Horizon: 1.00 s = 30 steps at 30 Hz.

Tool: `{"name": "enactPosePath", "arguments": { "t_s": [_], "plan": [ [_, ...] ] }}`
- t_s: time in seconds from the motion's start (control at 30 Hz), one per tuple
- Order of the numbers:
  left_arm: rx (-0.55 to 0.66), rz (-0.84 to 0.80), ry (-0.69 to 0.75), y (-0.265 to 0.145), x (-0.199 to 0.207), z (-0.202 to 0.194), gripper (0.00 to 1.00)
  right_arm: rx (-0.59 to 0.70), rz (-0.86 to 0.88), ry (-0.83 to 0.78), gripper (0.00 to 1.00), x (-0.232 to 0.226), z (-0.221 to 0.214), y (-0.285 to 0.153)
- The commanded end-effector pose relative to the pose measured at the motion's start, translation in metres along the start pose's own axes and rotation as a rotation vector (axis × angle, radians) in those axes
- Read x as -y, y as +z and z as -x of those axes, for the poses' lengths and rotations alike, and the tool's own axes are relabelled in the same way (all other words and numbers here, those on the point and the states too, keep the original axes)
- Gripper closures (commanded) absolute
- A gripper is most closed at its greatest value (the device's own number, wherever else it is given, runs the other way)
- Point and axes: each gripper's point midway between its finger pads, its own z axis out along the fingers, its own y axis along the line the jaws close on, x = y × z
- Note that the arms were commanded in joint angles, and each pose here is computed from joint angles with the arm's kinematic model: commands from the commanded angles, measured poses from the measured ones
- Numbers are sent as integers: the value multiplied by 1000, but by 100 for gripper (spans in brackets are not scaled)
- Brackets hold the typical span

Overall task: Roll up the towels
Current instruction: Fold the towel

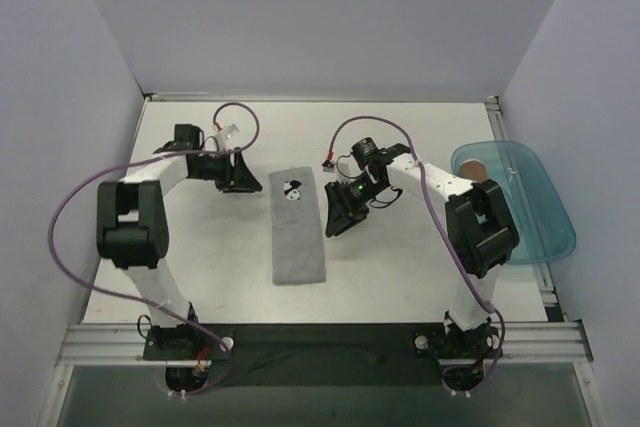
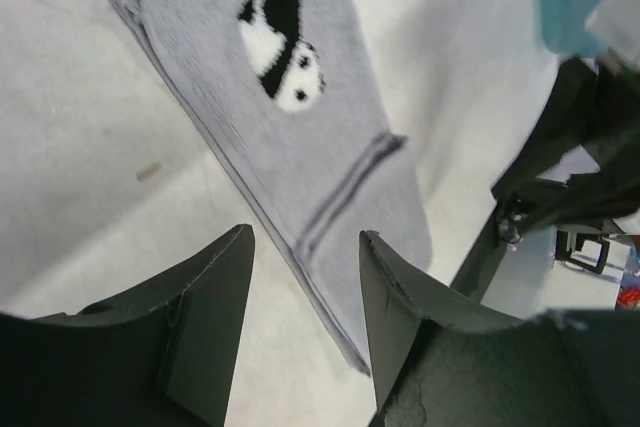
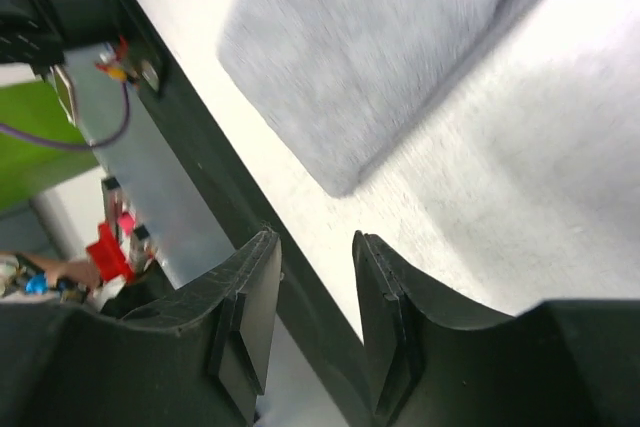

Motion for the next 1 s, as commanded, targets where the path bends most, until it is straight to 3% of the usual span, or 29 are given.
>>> {"name": "enactPosePath", "arguments": {
  "t_s": [0.0, 0.23, 0.37, 0.5, 0.63, 0.73, 0.87, 0.97],
  "plan": [
    [145, -144, 94, -43, 47, 12, 43, 139, 10, -80, 63, -32, 43, -25],
    [79, -226, 20, -14, 68, -40, 48, 168, 59, 65, 65, -15, 82, -2],
    [42, -240, -38, 9, 61, -47, 56, 157, 69, 127, 73, 3, 92, 15],
    [0, -256, -74, 23, 54, -61, 68, 124, 73, 165, 80, 18, 83, 31],
    [-46, -239, -106, 35, 41, -77, 72, 82, 52, 219, 85, 41, 71, 51],
    [-89, -130, -145, 44, 15, -87, 75, 83, 10, 223, 87, 53, 71, 55],
    [-129, -89, -168, 48, -1, -89, 76, 99, -5, 225, 89, 53, 73, 48],
    [-85, -152, -113, 33, 20, -73, 72, 126, -12, 157, 90, 35, 73, 29]
  ]
}}
